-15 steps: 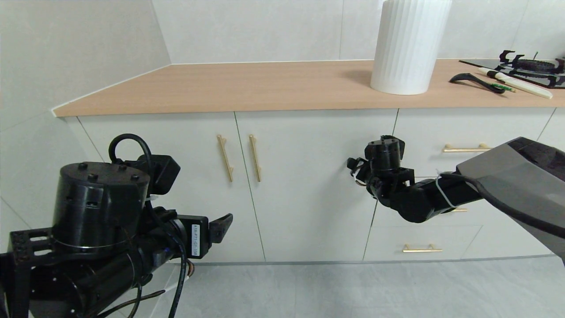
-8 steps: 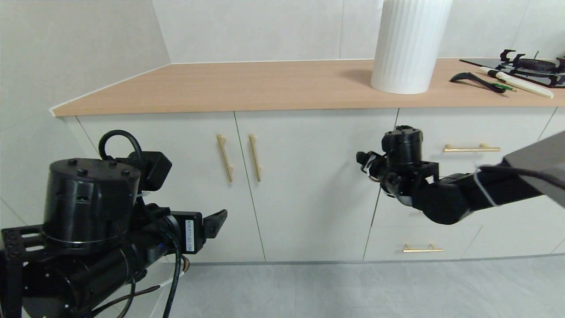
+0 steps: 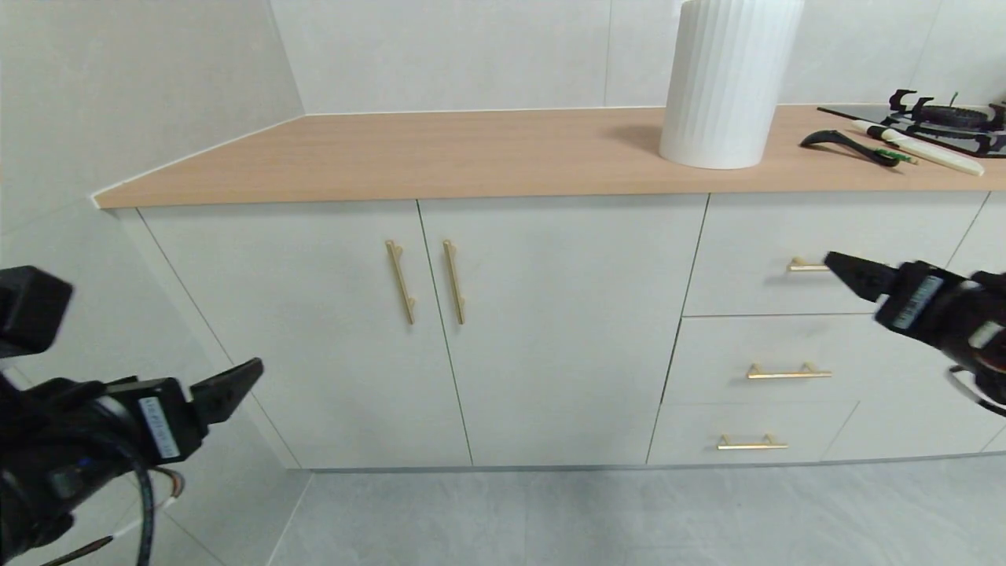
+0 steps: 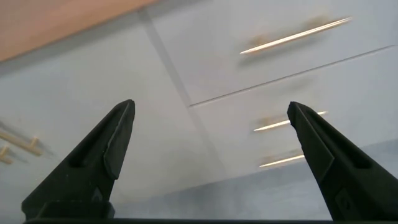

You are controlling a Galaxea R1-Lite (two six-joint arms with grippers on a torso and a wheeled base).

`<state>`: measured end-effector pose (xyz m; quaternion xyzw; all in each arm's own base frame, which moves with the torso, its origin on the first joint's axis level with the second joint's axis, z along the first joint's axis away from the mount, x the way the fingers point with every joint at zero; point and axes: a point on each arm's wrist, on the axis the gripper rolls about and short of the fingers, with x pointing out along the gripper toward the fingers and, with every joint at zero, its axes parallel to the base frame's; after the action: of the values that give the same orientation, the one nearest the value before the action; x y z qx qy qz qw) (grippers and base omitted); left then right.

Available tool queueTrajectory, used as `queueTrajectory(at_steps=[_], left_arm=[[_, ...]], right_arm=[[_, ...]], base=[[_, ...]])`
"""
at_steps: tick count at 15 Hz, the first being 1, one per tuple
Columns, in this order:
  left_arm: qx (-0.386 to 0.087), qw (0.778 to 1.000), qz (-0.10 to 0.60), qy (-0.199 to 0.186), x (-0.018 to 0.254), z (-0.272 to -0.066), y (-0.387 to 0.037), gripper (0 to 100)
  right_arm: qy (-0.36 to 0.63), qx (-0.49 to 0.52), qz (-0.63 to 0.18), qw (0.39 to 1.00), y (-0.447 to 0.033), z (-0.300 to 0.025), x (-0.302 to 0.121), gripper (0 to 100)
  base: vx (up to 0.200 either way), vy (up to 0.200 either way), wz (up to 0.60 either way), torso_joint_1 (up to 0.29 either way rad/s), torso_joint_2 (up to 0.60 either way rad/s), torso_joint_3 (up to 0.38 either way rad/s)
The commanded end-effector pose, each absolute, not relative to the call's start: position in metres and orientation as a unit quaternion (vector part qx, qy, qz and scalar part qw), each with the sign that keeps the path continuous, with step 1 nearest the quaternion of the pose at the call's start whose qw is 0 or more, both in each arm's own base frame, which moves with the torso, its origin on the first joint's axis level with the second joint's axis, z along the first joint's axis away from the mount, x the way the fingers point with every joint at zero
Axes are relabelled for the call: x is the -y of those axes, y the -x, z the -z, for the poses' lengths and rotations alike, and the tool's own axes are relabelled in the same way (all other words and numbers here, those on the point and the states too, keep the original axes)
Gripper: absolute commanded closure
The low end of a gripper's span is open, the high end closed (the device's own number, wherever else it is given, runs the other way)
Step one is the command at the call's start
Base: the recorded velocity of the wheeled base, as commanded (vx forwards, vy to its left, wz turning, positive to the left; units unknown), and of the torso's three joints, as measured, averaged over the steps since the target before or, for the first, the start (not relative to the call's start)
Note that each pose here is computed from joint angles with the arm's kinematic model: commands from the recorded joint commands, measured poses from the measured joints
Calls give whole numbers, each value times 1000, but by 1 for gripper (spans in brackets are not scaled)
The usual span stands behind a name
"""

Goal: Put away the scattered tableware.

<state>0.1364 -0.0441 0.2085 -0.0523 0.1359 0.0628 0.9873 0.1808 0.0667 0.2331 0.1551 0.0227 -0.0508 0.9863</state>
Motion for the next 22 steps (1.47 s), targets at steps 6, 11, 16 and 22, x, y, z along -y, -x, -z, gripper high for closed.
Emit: queueTrajectory(at_steps=[6, 11, 16, 22], left_arm=[[11, 993, -116, -25, -17, -195, 25, 0], [28, 981, -188, -48, -19, -166, 57, 0], [9, 964, -265, -11, -13, -127, 42, 0], [14, 974, -224, -39, -10, -81, 25, 0]], right_arm=[[-10, 114, 129, 985, 35, -199, 17, 0], [51, 103, 244, 963, 56, -153, 9, 0], [54, 96, 229, 967, 29, -102, 9, 0], [52, 28, 82, 995, 23, -82, 3, 0]], base=[[0, 0, 0, 0, 0, 0], [0, 0, 0, 0, 0, 0], [0, 0, 0, 0, 0, 0], [0, 0, 0, 0, 0, 0]])
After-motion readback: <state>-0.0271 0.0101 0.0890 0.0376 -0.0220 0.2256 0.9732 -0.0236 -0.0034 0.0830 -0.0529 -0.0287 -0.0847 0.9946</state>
